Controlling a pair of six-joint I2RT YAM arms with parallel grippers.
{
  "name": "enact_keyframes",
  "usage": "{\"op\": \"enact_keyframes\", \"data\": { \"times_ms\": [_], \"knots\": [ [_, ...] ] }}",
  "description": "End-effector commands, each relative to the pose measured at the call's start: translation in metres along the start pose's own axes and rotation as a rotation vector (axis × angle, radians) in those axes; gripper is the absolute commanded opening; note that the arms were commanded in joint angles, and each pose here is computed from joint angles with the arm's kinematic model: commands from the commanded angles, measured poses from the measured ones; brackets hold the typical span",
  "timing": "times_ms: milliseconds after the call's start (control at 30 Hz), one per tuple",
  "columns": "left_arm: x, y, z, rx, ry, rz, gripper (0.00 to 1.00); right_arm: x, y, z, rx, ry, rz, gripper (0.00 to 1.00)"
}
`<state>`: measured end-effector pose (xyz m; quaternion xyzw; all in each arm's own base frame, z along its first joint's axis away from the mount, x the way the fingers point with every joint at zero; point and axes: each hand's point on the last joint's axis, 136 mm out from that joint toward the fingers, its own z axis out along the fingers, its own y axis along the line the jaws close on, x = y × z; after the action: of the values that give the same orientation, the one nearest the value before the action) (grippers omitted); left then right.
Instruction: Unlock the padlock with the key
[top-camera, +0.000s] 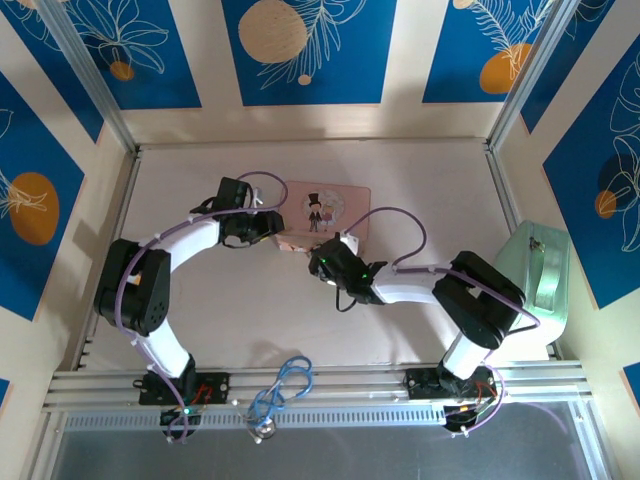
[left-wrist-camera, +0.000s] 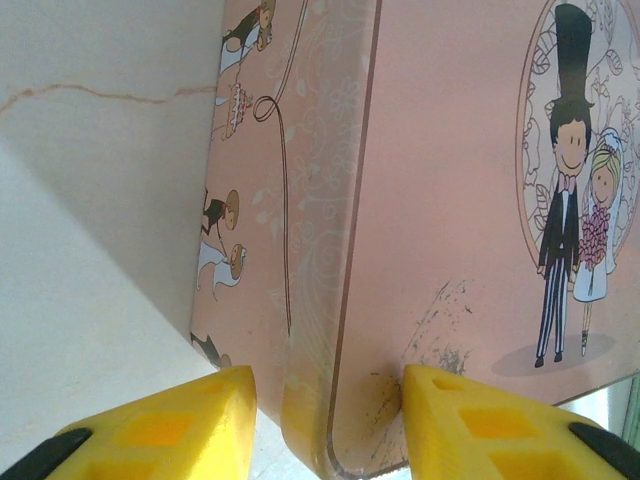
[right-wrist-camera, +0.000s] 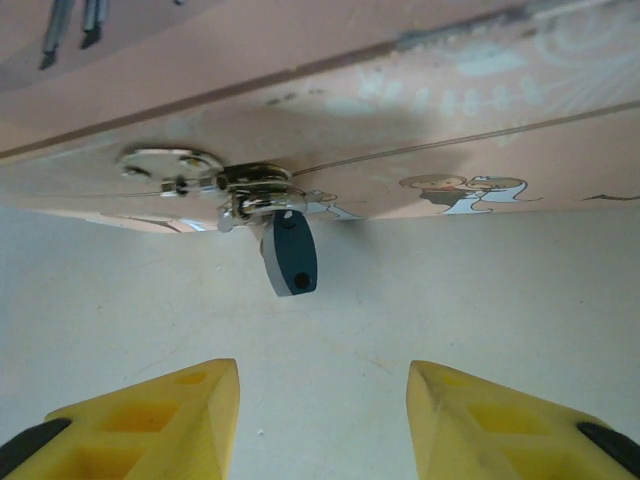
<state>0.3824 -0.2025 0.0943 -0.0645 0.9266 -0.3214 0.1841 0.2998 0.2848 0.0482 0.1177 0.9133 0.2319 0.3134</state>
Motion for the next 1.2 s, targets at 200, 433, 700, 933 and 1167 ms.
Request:
{"op": "enact_keyframes", "data": {
  "times_ms": [200, 433, 700, 933, 1167],
  "knots": [
    [0.011, 0.008, -0.002, -0.007, 0.026, -0.027, 0.41, -0.008, -0.003, 0.017, -0.064, -0.003, 0.069, 0.45],
    [0.014, 0.008, -0.003, 0.002, 0.029, -0.038, 0.4, -0.008, 0.001, 0.025, -0.081, 0.012, 0.057, 0.44],
    [0.019, 0.01, -0.002, 0.006, 0.037, -0.048, 0.39, -0.007, 0.005, 0.036, -0.075, 0.027, 0.051, 0.4],
    [0.02, 0.011, -0.001, 0.006, 0.04, -0.052, 0.39, -0.004, 0.006, 0.04, -0.068, 0.041, 0.051, 0.36],
    [0.019, 0.011, 0.0, 0.006, 0.038, -0.052, 0.39, 0.003, -0.001, 0.045, -0.024, 0.072, 0.056, 0.29]
  ]
}}
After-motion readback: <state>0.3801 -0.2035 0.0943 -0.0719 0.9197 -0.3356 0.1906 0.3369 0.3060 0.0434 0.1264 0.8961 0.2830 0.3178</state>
